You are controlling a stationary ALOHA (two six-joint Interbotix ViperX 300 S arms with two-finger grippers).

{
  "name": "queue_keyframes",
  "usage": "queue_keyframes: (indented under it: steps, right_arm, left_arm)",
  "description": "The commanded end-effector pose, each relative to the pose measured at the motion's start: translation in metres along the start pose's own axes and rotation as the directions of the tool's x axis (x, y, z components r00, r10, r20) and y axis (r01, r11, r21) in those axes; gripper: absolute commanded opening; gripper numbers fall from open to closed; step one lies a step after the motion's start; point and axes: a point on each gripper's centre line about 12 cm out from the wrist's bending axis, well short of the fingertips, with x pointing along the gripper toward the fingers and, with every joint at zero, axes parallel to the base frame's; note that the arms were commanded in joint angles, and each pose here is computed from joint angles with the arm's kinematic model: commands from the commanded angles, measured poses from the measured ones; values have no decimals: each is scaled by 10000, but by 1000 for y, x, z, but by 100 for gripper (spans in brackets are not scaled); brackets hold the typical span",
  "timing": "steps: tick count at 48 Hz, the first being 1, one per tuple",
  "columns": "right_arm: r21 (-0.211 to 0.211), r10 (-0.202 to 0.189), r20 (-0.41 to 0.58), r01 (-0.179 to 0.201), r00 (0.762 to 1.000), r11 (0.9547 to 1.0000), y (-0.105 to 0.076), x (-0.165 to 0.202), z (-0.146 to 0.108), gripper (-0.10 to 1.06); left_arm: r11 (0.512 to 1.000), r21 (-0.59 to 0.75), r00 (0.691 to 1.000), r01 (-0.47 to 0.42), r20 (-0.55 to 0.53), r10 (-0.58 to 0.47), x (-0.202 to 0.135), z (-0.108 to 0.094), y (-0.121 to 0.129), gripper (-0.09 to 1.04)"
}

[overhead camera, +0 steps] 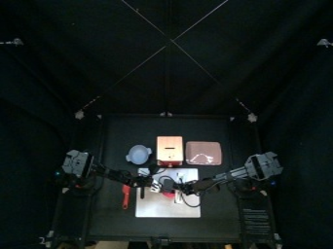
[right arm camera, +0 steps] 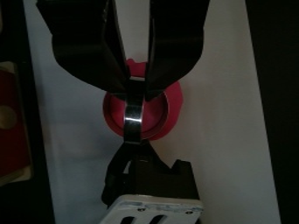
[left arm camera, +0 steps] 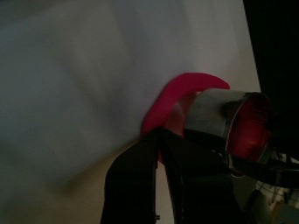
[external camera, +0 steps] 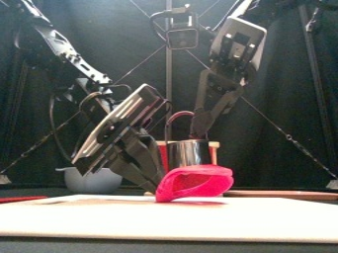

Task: Get the cutter from the drawer then cut the dough then place the extra dough in the bowl
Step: Cut the dough

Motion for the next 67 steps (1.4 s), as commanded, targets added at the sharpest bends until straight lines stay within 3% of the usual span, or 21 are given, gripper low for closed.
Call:
queue_keyframes:
  steps: [1,67]
  right_arm:
    - [145,200,729,-211,9971,9997,1,-22,19,53]
    - [134,18,813,-29,9967,9999,-3,-37,24,53]
  left_arm:
    - [9999,13,9999,138,76,-139,-2,2,-5,45]
    - [9999,9,9998,167,86,-167,-2,3,-6,45]
